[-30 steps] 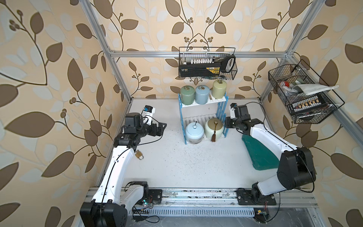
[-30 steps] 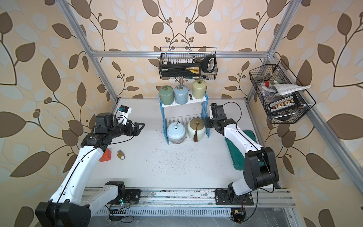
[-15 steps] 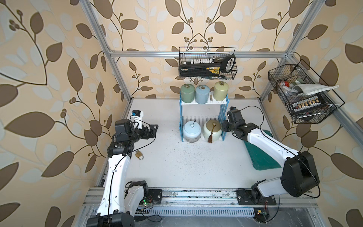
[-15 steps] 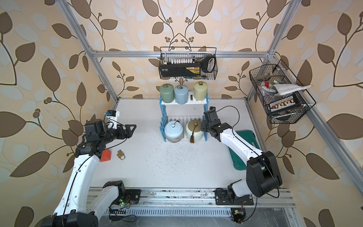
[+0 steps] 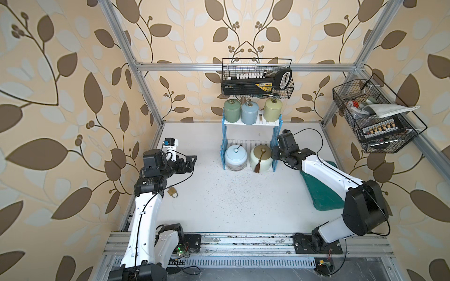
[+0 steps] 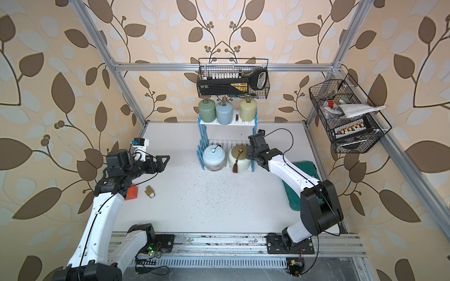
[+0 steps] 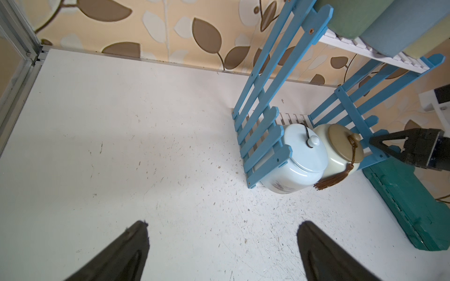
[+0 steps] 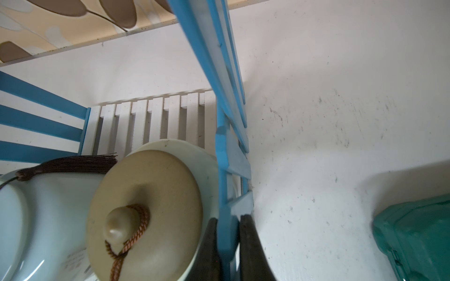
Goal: Remove the tea canisters from the shelf
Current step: Adjust the shelf at the center of the board.
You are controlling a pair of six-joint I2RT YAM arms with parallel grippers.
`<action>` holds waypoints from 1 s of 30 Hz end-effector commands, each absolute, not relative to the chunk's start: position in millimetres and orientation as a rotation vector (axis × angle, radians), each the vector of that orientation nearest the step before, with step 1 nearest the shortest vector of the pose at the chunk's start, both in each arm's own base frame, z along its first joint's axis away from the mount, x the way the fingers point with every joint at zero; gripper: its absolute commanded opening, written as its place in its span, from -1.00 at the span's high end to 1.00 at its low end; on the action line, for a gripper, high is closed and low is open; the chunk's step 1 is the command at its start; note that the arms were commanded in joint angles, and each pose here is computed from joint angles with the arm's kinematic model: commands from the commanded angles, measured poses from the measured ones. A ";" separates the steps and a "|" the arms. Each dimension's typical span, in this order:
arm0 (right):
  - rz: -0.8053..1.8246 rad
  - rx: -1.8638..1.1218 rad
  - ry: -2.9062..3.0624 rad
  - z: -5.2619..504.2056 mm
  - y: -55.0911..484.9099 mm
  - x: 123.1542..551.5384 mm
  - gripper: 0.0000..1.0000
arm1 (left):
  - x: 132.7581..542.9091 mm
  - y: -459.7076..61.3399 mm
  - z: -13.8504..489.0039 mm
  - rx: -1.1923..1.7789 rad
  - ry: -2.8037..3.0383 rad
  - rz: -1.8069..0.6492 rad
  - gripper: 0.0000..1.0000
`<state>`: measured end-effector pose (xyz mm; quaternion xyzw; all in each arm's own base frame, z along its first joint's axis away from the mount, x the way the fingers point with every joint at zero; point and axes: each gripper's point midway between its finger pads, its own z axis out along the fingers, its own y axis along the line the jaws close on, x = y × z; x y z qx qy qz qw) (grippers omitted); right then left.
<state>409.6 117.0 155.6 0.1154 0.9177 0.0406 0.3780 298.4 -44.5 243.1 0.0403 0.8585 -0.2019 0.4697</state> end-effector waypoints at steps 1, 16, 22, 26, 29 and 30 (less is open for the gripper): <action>0.079 0.407 2.240 169.2 109.9 432.5 1.00 | 298.7 -45.2 252.7 0.125 2.056 -0.497 -0.97; 0.135 0.159 2.264 203.6 121.8 418.5 0.08 | 296.7 -57.7 262.0 0.209 2.044 -0.530 -0.97; 0.133 0.057 2.221 248.2 115.7 402.8 -0.24 | 292.7 -66.9 262.1 0.270 2.029 -0.541 -0.97; 0.152 -0.013 2.176 286.9 114.4 400.8 -0.43 | 283.0 -74.7 270.1 0.350 1.955 -0.531 -0.97; 0.158 -0.055 2.148 316.0 114.2 403.4 -0.55 | 275.0 -80.6 273.9 0.390 1.919 -0.531 -0.97; 0.161 -0.063 2.134 325.4 114.2 404.8 -0.60 | 273.6 -80.7 275.3 0.382 1.910 -0.531 -0.97</action>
